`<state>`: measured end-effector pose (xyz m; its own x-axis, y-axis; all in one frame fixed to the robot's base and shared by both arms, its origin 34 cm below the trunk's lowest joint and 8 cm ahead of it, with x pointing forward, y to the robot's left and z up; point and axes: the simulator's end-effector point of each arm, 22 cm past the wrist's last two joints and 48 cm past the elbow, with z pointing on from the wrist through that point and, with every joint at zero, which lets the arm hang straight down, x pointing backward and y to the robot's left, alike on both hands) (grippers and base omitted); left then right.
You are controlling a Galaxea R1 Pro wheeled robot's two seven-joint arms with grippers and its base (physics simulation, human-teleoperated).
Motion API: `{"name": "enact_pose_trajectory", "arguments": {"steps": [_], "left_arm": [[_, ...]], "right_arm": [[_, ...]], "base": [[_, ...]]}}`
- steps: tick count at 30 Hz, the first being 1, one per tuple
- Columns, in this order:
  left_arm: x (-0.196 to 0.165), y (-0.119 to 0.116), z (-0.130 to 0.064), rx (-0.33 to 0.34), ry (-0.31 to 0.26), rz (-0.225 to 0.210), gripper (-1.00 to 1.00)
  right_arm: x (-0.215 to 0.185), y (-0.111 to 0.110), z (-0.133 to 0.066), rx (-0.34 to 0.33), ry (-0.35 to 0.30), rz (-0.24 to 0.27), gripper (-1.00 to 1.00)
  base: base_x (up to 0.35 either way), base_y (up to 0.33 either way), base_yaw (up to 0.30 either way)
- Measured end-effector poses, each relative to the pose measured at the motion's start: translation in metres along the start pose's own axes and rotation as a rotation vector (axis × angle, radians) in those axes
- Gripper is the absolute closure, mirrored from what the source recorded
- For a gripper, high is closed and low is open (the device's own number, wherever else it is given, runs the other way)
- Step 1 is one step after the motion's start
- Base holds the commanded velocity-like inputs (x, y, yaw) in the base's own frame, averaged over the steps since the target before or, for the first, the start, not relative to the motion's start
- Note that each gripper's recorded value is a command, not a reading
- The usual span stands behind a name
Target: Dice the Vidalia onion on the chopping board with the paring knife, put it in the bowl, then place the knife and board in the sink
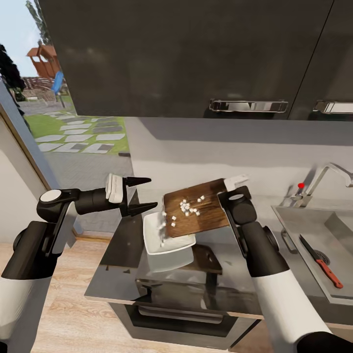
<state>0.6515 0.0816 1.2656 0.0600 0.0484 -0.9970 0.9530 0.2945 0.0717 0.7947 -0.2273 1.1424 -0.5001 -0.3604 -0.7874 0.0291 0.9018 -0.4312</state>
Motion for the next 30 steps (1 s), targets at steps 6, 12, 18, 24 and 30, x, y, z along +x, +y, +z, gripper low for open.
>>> {"name": "enact_pose_trajectory", "arguments": {"steps": [6, 12, 18, 24, 30], "left_arm": [[0.0, 0.0, 0.0, 0.0, 0.0, 0.001, -1.0], [0.0, 0.0, 0.0, 0.0, 0.0, 0.0, -1.0], [0.0, 0.0, 0.0, 0.0, 0.0, 0.0, -1.0], [0.0, 0.0, 0.0, 0.0, 0.0, 0.0, -1.0], [0.0, 0.0, 0.0, 0.0, 0.0, 0.0, -1.0]], "right_arm": [[-0.011, 0.002, -0.008, 0.057, -0.031, -0.038, 1.0], [-0.016, 0.005, -0.012, 0.074, -0.045, -0.056, 1.0], [-0.016, 0.005, -0.012, 0.076, -0.046, -0.058, 1.0], [-0.02, 0.012, -0.014, 0.068, -0.058, -0.076, 1.0], [-0.022, 0.014, -0.016, 0.073, -0.065, -0.088, 1.0]], "base": [[0.0, 0.0, 0.0], [0.0, 0.0, 0.0], [0.0, 0.0, 0.0], [0.0, 0.0, 0.0], [0.0, 0.0, 0.0]]}}
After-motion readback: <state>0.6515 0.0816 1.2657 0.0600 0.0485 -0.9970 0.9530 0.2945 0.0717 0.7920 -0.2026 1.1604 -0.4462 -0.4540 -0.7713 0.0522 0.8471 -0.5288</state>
